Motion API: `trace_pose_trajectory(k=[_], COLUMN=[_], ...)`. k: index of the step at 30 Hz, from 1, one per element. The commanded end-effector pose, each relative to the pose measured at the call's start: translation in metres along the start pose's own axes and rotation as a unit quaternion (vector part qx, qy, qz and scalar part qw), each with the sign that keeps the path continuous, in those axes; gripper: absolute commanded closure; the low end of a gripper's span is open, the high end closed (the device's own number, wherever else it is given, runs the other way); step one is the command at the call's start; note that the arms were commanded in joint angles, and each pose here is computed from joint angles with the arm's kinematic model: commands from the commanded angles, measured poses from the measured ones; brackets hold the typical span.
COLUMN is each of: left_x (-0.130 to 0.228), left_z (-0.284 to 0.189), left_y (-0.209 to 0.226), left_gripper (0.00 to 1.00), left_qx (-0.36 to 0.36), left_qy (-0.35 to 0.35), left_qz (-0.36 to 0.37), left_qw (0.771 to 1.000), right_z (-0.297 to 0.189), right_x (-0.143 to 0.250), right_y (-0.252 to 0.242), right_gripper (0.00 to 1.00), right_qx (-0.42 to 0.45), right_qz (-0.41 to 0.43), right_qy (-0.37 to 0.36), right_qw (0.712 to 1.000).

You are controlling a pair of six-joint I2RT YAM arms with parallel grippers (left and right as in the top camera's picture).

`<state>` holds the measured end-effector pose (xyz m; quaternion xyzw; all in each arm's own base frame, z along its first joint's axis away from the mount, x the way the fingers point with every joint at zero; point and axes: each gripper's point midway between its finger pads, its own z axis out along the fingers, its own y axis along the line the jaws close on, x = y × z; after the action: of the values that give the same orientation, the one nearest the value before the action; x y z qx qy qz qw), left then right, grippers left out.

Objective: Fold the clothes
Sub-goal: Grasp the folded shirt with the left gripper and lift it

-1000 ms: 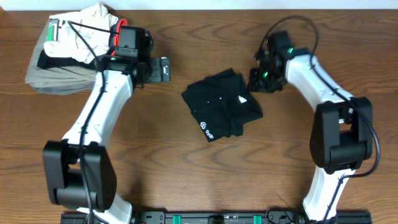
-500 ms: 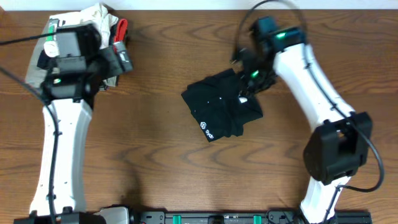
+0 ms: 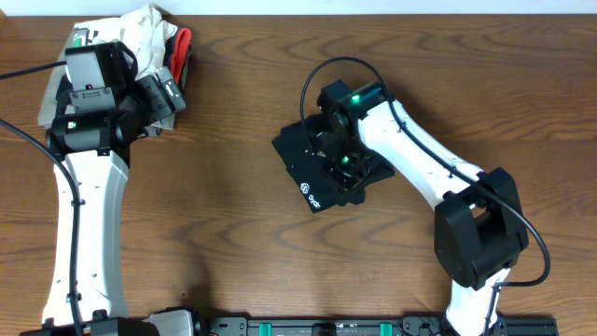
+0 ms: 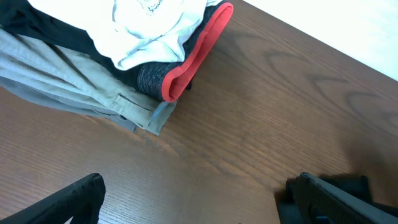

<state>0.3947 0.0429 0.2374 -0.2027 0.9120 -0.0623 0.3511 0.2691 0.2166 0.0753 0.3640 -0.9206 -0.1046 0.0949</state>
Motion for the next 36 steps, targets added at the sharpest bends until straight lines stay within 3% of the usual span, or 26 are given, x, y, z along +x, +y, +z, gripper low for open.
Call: trace_pose_trajectory(k=[1,14,18,22,27,31,33,36], left_x=[-0.007,-0.007,-0.007,-0.006,-0.001,0.005,0.007,0.011], left_z=[-0.005,-0.005,-0.004,-0.001,0.008,0.018,0.022,0.027], left_y=[-0.001,-0.001,-0.001,-0.001,0.000,-0.005,-0.012,-0.037], left_gripper=[0.02,0.02,0.02,0.02,0.02,0.02,0.02,0.02], left_qx=[0.003,0.003,0.003,0.002,0.000,0.015,0.032,0.065], left_qy=[-0.009,-0.009,-0.008,-0.004,0.009,0.027,0.034,0.038], left_qz=[-0.003,-0.003,-0.004,-0.004,-0.005,-0.006,-0.003,0.018], left_qw=[1.000,1.000,1.000,1.000,1.000,0.999,0.999,0.997], right_z=[0.008,0.061,0.058,0.034,0.006,-0.013,-0.030,-0.084], right_x=[0.006,-0.011,-0.046,-0.103,-0.145,-0.153,-0.151,-0.145], right_y=[0.005,-0.023,-0.044,-0.055,-0.053,-0.049,-0.048,-0.060], right_gripper=[0.85,0.87,0.87,0.86,0.74,0.58,0.57,0.34], right_qx=[0.003,0.046,0.100,0.130,0.133,0.129,0.124,0.117], right_qz=[-0.014,0.000,0.003,-0.001,0.004,0.004,0.025,0.082], right_qy=[0.014,-0.040,-0.115,-0.236,-0.333,-0.344,-0.344,-0.365], right_qw=[1.000,0.998,0.988,0.963,0.933,0.930,0.931,0.920])
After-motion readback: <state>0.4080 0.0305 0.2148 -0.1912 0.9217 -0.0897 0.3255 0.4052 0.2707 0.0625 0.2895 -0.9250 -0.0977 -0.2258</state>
